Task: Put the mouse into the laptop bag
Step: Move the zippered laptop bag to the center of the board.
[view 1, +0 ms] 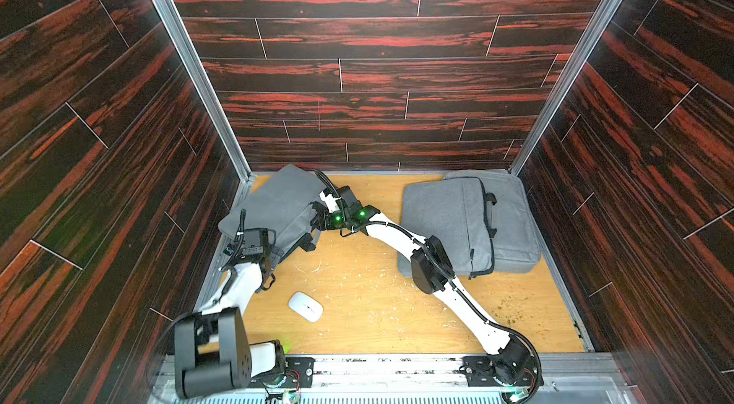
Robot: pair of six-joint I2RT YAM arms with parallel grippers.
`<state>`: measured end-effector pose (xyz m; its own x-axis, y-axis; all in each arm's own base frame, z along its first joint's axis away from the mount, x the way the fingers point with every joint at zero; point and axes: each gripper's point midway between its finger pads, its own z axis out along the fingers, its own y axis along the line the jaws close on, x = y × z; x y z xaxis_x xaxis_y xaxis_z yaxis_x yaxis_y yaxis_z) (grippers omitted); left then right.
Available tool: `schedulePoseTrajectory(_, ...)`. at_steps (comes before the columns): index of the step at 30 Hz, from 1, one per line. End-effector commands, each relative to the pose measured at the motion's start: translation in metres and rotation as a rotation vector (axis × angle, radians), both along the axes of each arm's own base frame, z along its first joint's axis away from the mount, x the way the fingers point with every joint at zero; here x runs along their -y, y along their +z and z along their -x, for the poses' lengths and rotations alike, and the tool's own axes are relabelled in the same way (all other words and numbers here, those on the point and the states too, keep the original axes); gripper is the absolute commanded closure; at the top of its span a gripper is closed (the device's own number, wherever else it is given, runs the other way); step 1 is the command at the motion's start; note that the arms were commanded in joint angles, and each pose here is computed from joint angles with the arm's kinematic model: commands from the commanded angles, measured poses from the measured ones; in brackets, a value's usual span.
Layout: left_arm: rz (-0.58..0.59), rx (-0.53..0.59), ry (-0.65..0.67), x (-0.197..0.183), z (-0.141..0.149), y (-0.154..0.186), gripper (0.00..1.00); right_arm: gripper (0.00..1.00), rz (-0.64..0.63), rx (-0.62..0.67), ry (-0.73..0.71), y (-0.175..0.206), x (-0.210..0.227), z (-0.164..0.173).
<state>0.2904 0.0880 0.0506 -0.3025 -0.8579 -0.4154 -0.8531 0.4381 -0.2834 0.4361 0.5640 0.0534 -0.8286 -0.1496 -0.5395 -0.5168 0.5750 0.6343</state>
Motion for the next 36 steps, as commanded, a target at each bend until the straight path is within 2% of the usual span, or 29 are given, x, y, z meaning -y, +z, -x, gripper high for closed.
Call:
schedulePoseTrajectory(1, -0.016, 0.045, 0.025, -0.008, -0.017, 0.009, 0.00, 0.50, 0.094, -0.145, -0.043, -0.051, 0.021, 0.007)
schedulePoseTrajectory(7, 0.027, 0.005, -0.023, -0.002, -0.033, -0.010, 0.04, 0.53, 0.142, -0.196, -0.079, -0.062, 0.040, 0.013)
schedulePoseTrajectory(10, 0.065, -0.012, -0.061, 0.004, -0.045, -0.024, 0.13, 0.54, 0.159, -0.212, -0.086, -0.061, 0.046, 0.018)
schedulePoseTrajectory(13, 0.117, -0.007, -0.100, 0.013, -0.054, -0.037, 0.35, 0.56, 0.160, -0.229, -0.092, -0.057, 0.051, 0.023)
schedulePoseTrajectory(17, 0.149, 0.011, -0.124, 0.022, -0.054, -0.043, 0.73, 0.57, 0.156, -0.237, -0.107, -0.046, 0.058, 0.029)
schedulePoseTrajectory(20, 0.174, 0.016, -0.154, 0.029, -0.052, -0.044, 0.92, 0.58, 0.161, -0.212, -0.122, -0.031, 0.066, 0.031)
schedulePoseTrajectory(22, 0.196, 0.016, -0.189, 0.038, -0.051, -0.045, 1.00, 0.59, 0.165, -0.180, -0.138, -0.015, 0.074, 0.031)
schedulePoseTrajectory(30, 0.233, -0.051, -0.520, 0.124, -0.049, -0.043, 1.00, 0.59, 0.133, -0.053, -0.214, 0.058, 0.115, 0.040)
schedulePoseTrajectory(36, 0.207, -0.079, -0.720, 0.177, -0.034, -0.041, 1.00, 0.60, 0.144, 0.007, -0.276, 0.088, 0.152, 0.053)
